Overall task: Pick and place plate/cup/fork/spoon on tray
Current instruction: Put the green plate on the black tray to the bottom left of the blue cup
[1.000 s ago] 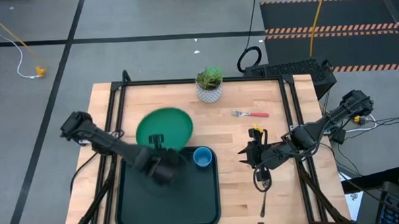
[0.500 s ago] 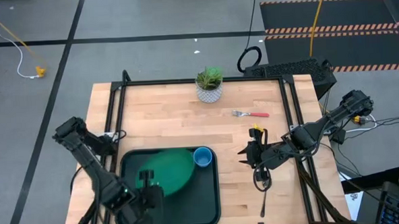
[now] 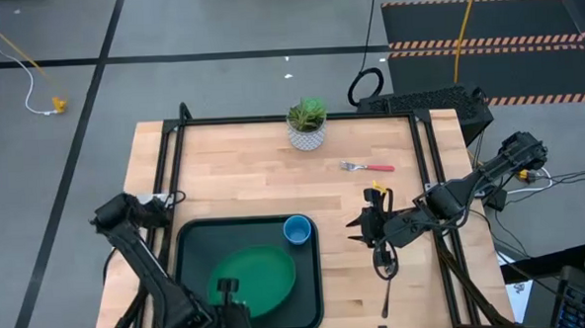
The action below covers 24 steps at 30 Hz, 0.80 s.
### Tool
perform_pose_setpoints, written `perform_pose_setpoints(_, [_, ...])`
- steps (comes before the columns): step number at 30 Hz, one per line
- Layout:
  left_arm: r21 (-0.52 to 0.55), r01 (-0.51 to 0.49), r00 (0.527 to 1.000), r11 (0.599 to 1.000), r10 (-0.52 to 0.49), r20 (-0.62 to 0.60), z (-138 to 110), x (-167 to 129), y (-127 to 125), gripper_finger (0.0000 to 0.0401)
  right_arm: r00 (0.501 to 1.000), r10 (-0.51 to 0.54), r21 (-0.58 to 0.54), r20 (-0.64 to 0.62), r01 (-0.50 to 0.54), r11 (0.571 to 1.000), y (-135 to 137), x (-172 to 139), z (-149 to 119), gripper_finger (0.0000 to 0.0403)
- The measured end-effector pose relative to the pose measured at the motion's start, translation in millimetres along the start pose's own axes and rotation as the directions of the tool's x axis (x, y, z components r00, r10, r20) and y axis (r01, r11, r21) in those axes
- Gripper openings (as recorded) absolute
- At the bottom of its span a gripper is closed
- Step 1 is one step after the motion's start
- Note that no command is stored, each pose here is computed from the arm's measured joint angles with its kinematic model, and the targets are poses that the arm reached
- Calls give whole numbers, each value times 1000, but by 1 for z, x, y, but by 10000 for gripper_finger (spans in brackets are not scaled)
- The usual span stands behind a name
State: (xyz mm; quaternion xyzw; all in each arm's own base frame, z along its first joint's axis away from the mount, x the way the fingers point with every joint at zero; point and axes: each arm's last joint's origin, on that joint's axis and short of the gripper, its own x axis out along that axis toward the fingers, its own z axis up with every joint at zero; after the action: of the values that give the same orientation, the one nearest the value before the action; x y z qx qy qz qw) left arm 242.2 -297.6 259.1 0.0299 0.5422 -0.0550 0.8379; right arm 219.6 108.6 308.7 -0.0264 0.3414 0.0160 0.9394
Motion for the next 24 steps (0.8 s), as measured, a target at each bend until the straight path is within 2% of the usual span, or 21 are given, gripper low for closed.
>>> perform_pose_setpoints(9, [71, -109, 986, 991, 117, -116, 1, 29, -9, 11, 1000, 0, -8, 0, 0, 1000, 0, 0, 0, 121])
perform_pose_setpoints(24, [82, -144, 977, 986, 155, -144, 0, 59, -13, 12, 1000, 0, -9, -1, 0, 1000, 0, 0, 0, 121])
